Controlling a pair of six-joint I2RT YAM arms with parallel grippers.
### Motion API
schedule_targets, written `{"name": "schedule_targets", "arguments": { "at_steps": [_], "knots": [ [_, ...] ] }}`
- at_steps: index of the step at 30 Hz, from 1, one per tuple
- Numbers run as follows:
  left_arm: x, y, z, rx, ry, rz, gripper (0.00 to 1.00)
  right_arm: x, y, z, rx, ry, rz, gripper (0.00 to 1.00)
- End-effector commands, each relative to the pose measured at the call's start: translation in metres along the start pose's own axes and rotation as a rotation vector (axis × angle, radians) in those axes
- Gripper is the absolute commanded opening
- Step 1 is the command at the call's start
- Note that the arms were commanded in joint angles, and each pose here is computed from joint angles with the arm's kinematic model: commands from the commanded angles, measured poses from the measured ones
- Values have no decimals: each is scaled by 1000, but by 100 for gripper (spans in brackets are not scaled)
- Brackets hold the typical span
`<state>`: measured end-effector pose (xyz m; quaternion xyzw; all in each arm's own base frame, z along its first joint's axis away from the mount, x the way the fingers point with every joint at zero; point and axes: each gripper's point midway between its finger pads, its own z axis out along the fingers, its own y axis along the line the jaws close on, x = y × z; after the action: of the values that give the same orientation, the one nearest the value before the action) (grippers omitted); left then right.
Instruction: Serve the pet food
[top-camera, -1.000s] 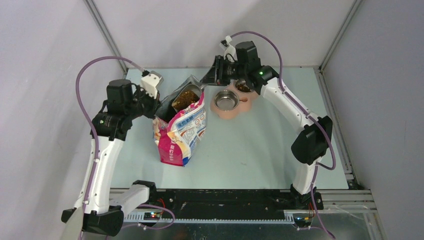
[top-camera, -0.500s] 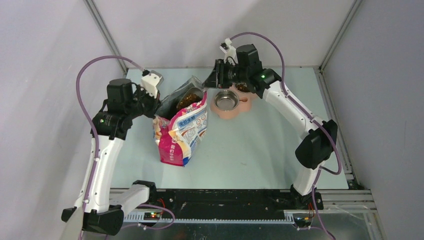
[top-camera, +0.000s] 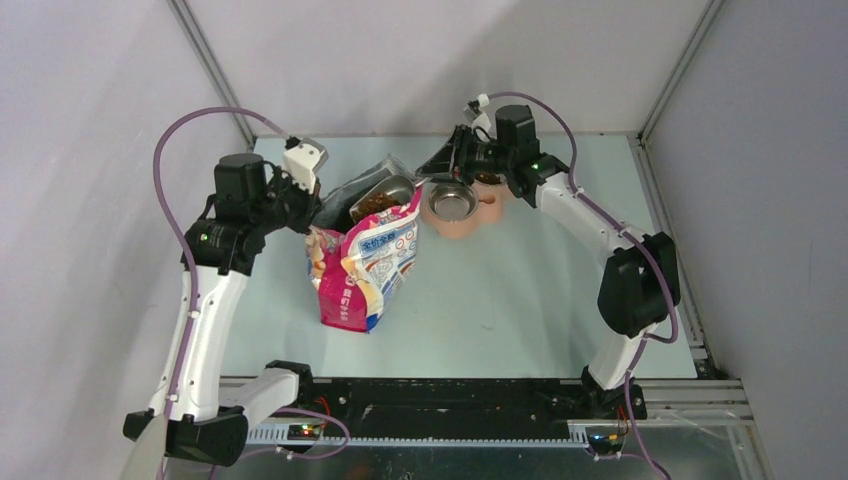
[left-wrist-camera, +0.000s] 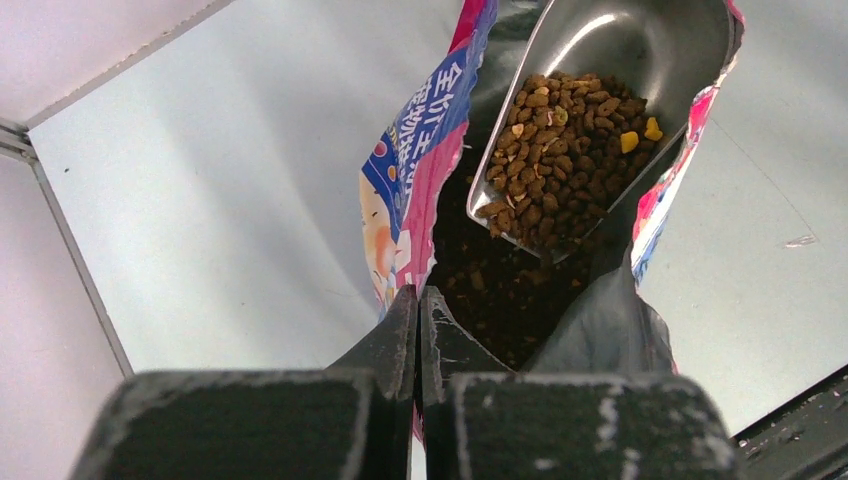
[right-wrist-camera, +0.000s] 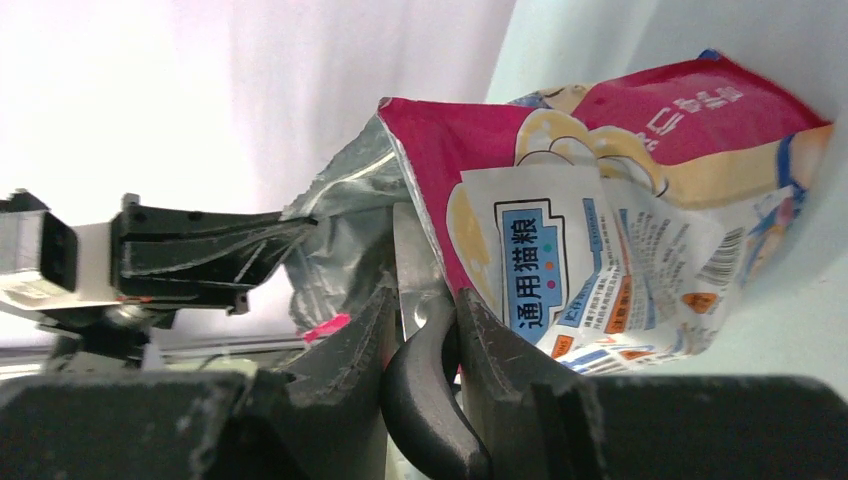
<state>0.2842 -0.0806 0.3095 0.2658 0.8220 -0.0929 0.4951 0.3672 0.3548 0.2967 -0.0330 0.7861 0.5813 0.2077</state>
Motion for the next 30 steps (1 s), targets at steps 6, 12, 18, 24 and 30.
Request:
{"name": "schedule_targets", "arguments": {
  "at_steps": [6,12,18,24,30],
  "knots": [
    [-25,11,-9,-39,-52,58,0,-12,5,-10,-103,-14,354,0],
    [-16,10,-3,-30,-25,50,0,0,6,6,-67,19,465,0],
    [-10,16,1,-38,33,55,0,-1,7,4,-75,71,490,0],
    [-6,22,-5,-75,47,96,0,-19,-9,-7,-131,63,490,0],
    [0,23,-3,-77,69,103,0,-36,11,-31,-241,53,399,0]
  ]
}}
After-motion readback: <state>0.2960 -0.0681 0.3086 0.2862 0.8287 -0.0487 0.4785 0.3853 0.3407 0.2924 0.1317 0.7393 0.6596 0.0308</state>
